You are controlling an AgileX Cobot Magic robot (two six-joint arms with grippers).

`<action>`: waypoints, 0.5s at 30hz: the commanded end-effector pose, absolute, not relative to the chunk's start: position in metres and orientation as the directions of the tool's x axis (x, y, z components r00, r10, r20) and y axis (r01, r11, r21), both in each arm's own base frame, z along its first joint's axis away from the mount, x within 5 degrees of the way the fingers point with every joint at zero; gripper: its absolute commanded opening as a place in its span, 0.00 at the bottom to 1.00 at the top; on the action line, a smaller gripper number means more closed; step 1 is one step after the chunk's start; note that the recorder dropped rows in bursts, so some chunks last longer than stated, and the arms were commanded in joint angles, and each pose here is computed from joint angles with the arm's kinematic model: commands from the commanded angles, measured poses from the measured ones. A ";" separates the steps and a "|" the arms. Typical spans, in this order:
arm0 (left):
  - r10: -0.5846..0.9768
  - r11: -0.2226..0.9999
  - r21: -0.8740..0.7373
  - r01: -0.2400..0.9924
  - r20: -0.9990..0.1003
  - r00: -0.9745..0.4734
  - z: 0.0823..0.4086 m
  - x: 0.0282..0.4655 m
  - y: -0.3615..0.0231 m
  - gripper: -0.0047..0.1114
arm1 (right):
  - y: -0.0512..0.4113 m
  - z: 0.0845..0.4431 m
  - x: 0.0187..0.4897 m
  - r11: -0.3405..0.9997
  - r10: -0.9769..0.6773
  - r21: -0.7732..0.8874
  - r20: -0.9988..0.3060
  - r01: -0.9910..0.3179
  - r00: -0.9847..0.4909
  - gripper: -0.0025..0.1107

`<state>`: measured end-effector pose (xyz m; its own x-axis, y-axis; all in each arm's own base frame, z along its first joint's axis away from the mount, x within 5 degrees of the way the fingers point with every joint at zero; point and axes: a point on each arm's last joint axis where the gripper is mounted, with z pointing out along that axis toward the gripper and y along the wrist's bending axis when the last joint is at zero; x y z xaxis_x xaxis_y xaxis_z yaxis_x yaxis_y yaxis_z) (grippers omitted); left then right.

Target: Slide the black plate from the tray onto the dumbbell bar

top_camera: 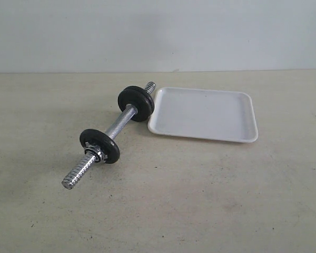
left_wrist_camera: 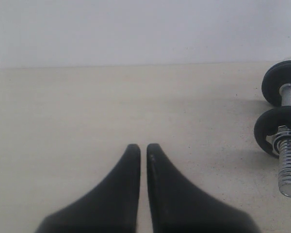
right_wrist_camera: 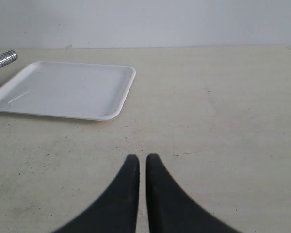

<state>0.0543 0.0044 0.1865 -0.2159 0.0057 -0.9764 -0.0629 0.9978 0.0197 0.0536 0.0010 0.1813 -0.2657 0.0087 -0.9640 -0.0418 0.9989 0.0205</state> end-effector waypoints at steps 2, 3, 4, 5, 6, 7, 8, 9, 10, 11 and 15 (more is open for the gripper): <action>0.015 0.997 0.029 -0.065 -0.979 -0.205 0.187 0.054 0.005 0.08 | 0.001 0.182 0.054 0.999 0.011 0.021 -0.967 -0.040 -0.254 0.06; 0.015 0.997 0.029 -0.065 -0.979 -0.205 0.187 0.054 0.005 0.08 | 0.001 0.183 0.054 0.999 0.008 0.018 -0.969 -0.041 -0.246 0.06; 0.015 0.997 0.029 -0.065 -0.979 -0.205 0.187 0.054 0.005 0.08 | 0.001 0.184 0.054 0.999 0.008 0.019 -0.972 -0.042 -0.236 0.06; 0.015 0.997 0.029 -0.065 -0.979 -0.205 0.187 0.054 0.005 0.08 | 0.001 0.184 0.054 0.999 0.008 0.019 -0.972 -0.042 -0.234 0.06; 0.015 0.997 0.029 -0.065 -0.979 -0.205 0.187 0.054 0.005 0.08 | 0.001 0.184 0.054 0.999 0.009 0.019 -0.973 -0.043 -0.232 0.06; 0.015 0.997 0.029 -0.065 -0.979 -0.205 0.187 0.054 0.005 0.08 | 0.001 0.184 0.054 0.999 0.005 0.015 -0.973 -0.042 -0.232 0.06; 0.015 0.997 0.029 -0.065 -0.979 -0.205 0.187 0.054 0.005 0.08 | 0.001 0.184 0.054 0.999 0.000 0.010 -0.973 -0.041 -0.231 0.06; 0.015 0.997 0.029 -0.065 -0.979 -0.205 0.187 0.054 0.005 0.08 | 0.001 0.184 0.054 0.999 0.002 0.012 -0.973 -0.041 -0.231 0.06; 0.015 0.997 0.029 -0.065 -0.979 -0.205 0.187 0.054 0.005 0.08 | 0.001 0.184 0.054 0.999 0.002 0.012 -0.973 -0.041 -0.231 0.06; 0.015 0.997 0.029 -0.065 -0.979 -0.205 0.187 0.054 0.005 0.08 | 0.001 0.184 0.054 0.999 0.002 0.012 -0.973 -0.041 -0.231 0.06; 0.015 0.997 0.029 -0.065 -0.979 -0.205 0.187 0.054 0.005 0.08 | 0.001 0.184 0.054 0.999 0.002 0.012 -0.973 -0.041 -0.231 0.06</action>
